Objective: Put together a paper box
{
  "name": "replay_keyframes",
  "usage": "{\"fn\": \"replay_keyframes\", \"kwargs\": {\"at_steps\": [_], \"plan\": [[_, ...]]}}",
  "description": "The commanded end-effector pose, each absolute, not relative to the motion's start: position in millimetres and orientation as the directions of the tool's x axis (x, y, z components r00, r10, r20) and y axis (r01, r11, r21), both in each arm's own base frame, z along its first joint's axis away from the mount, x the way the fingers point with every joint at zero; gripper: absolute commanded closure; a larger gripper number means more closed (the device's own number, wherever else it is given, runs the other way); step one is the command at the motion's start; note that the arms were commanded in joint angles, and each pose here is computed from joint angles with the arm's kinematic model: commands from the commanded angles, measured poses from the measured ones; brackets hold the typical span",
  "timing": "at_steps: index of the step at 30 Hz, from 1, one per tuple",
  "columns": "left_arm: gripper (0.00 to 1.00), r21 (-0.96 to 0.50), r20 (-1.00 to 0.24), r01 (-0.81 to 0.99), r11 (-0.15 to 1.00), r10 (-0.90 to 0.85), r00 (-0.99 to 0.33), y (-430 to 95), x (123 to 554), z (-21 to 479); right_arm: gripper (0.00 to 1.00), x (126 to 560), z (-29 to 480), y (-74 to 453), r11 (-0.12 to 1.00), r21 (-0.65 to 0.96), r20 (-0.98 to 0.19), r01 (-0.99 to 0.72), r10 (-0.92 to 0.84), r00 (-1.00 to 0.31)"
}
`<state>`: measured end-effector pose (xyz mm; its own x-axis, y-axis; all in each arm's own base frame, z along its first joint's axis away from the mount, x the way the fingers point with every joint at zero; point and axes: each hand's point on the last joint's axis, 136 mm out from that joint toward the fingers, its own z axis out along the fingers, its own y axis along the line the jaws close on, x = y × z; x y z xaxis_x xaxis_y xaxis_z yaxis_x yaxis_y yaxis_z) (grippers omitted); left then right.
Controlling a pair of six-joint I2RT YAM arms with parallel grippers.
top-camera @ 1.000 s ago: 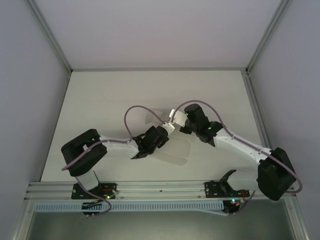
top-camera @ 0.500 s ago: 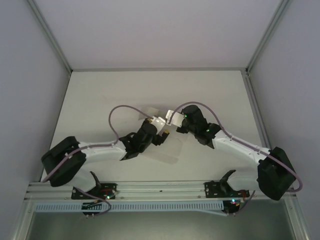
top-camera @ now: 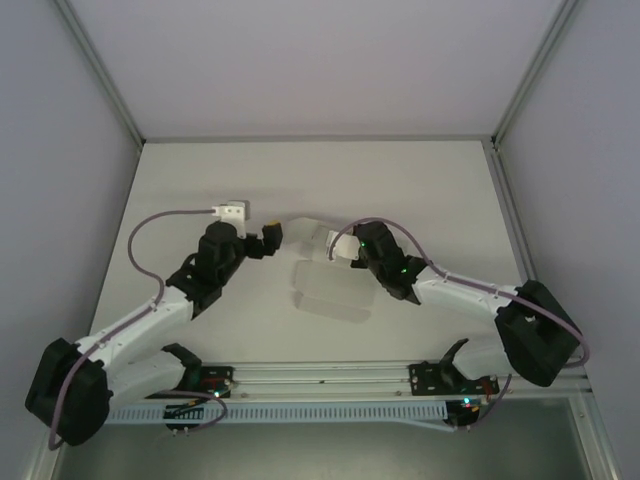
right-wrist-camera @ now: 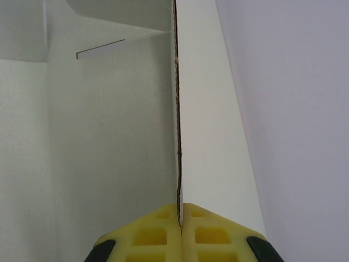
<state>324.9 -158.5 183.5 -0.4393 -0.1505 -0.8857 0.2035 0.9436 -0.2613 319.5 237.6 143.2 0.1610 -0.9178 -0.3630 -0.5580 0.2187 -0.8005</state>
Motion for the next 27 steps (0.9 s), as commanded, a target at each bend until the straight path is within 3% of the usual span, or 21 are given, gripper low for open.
{"fn": "replay_keyframes", "kwargs": {"at_steps": [1, 9, 17, 21, 27], "plan": [[0.00, -0.400, -0.775, 0.094, 0.912, -0.282, -0.565, -140.8, 344.4, 150.8, 1.00, 327.7, 155.2, 243.6, 0.214, -0.858, -0.333, -0.468, -0.924, 0.189], [0.00, -0.465, -0.741, 0.226, 0.856, -0.236, -0.628, -169.1, 392.3, 120.1, 1.00, 323.5, 143.8, 247.8, 0.224, -0.819, -0.361, -0.527, -0.916, 0.171], [0.01, -0.465, -0.803, 0.586, 0.664, -0.039, -0.594, -234.5, 364.7, 125.2, 1.00, 325.4, 144.9, 250.2, 0.255, -0.806, -0.390, -0.534, -0.908, 0.155], [0.08, -0.428, -0.816, 0.660, 0.617, 0.051, -0.576, -251.2, 340.6, 119.6, 1.00, 328.3, 140.7, 245.3, 0.254, -0.809, -0.370, -0.531, -0.921, 0.124], [0.29, -0.423, -0.823, 0.726, 0.543, 0.105, -0.558, -268.9, 311.1, 116.5, 1.00, 326.2, 140.6, 244.2, 0.268, -0.797, -0.385, -0.541, -0.916, 0.113]]}}
